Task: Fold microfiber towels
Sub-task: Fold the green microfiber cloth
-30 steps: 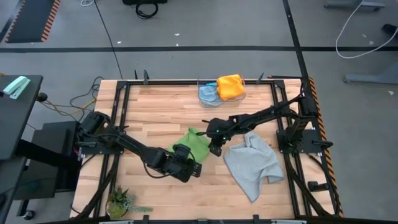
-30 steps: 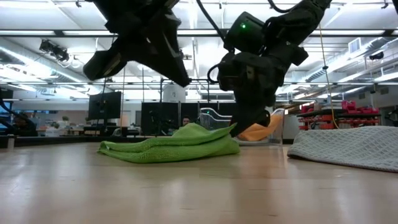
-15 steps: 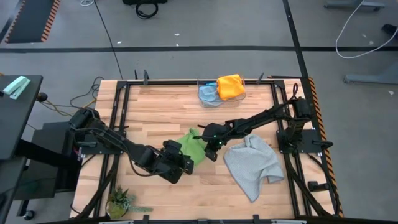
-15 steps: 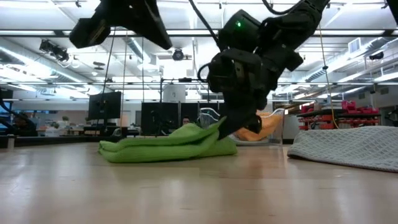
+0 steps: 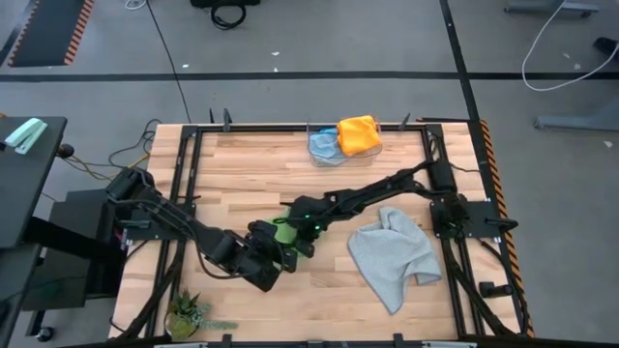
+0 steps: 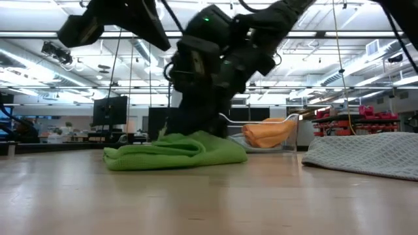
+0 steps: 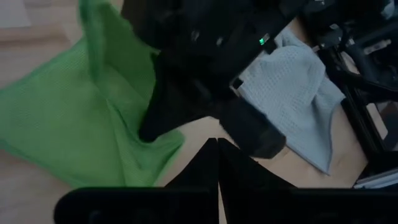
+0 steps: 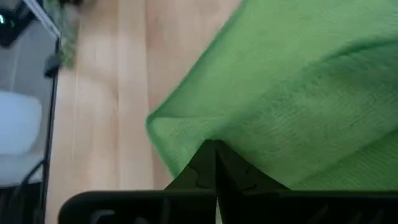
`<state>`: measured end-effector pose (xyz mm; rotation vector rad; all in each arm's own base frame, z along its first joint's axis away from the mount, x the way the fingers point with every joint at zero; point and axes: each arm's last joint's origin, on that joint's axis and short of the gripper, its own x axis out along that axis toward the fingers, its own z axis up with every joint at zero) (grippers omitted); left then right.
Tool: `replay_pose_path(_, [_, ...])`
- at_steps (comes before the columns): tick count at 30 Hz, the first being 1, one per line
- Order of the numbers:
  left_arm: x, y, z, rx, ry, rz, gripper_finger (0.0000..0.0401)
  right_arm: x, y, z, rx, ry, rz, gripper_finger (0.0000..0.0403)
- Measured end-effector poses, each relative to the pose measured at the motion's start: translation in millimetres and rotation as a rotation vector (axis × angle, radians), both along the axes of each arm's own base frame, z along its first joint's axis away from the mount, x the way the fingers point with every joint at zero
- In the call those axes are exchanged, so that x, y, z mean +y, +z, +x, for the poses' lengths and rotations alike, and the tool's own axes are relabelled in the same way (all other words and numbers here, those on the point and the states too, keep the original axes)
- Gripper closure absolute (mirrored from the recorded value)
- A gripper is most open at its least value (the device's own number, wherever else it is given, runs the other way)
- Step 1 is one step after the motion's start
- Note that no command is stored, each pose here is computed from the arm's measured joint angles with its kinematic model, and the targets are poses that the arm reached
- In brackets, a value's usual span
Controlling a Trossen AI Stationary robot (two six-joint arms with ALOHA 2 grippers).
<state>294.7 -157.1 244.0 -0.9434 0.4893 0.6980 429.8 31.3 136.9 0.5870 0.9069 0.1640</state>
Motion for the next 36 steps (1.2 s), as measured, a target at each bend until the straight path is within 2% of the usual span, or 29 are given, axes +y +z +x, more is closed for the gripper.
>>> replay_pose_path(5, [-7,-1,-7,-0.003,0.021,-0.004,0.0382,4,6,24,-0.029,0.045,-0.011,0.0403])
replay_pose_path(10, [-14,-3,-15,0.002,0.034,-0.008,0.0395,-4,14,39,-0.078,0.037,-0.010,0.0403])
replay_pose_path(17, [-20,-3,-19,-0.004,0.029,-0.015,0.0382,-28,15,39,-0.055,-0.020,-0.022,0.0403])
replay_pose_path(21, [-20,-3,-20,0.006,0.026,-0.004,0.0394,-38,29,31,-0.035,-0.013,-0.098,0.0403])
replay_pose_path(24, [-20,-4,-21,0.014,0.025,0.008,0.0394,-41,45,18,0.004,0.012,-0.212,0.0403])
replay_pose_path(27, [-19,-4,-22,0.025,0.023,0.017,0.0382,-39,68,-5,0.109,0.061,-0.336,0.0403])
replay_pose_path(29, [-18,-5,-22,0.035,0.020,0.026,0.0378,-37,72,-19,0.179,0.090,-0.397,0.0403])
replay_pose_path(32, [-20,-5,-20,0.041,-0.016,0.055,0.0382,-37,68,-33,0.212,0.095,-0.402,0.0403])
replay_pose_path(36, [-23,-3,-15,0.037,-0.121,0.130,0.0395,-43,53,-42,0.228,0.064,-0.366,0.0403])
